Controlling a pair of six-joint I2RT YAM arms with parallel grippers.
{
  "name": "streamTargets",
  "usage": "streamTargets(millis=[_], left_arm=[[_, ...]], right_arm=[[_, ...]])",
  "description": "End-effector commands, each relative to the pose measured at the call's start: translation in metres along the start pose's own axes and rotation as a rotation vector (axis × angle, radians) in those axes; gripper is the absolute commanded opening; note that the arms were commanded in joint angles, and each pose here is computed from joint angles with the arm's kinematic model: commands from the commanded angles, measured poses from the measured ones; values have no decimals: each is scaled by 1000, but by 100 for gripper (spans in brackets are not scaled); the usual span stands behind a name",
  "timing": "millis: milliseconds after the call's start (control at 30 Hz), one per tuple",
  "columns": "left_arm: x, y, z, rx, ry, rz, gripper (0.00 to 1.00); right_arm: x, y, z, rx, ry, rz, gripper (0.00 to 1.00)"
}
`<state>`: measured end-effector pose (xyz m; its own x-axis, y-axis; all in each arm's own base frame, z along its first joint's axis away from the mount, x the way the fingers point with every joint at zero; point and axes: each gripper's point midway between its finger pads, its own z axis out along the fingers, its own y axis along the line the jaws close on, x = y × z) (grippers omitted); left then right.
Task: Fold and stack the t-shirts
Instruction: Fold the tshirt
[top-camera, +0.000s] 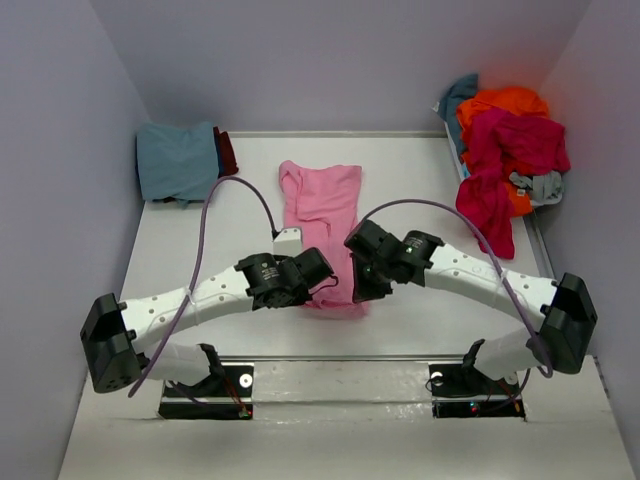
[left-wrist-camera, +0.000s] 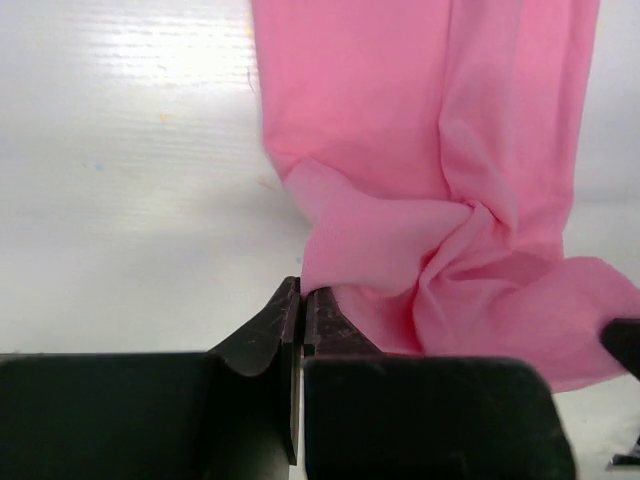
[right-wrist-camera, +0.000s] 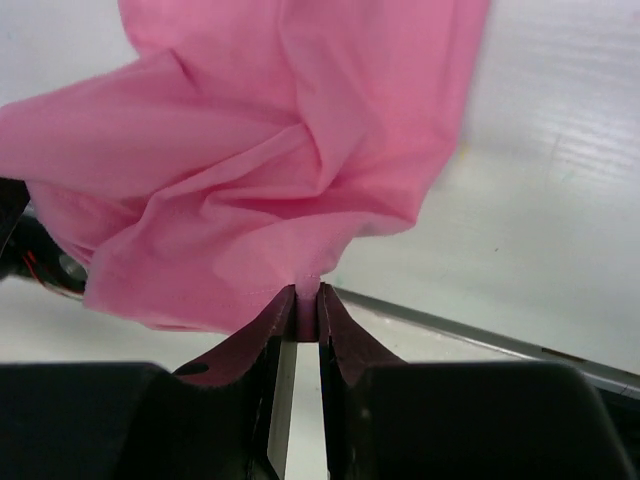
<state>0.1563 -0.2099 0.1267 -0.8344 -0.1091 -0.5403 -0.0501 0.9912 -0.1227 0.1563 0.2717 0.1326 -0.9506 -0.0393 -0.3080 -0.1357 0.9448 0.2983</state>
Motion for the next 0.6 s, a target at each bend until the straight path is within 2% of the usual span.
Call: streamTargets(millis=[0, 100, 233, 567], left_arm=[[-36, 8, 13, -43, -94, 44, 6], [-49, 12, 25, -60, -96, 56, 6], [-58, -1, 43, -51, -91, 84, 6], [-85, -31, 77, -37, -96, 110, 6]], right_arm=[[-47, -1, -6, 8, -119, 26, 19], [-65, -12, -2, 24, -142, 50, 20], [-88, -16, 10, 47, -152, 48, 20], [-140, -3, 35, 56, -181, 33, 19]])
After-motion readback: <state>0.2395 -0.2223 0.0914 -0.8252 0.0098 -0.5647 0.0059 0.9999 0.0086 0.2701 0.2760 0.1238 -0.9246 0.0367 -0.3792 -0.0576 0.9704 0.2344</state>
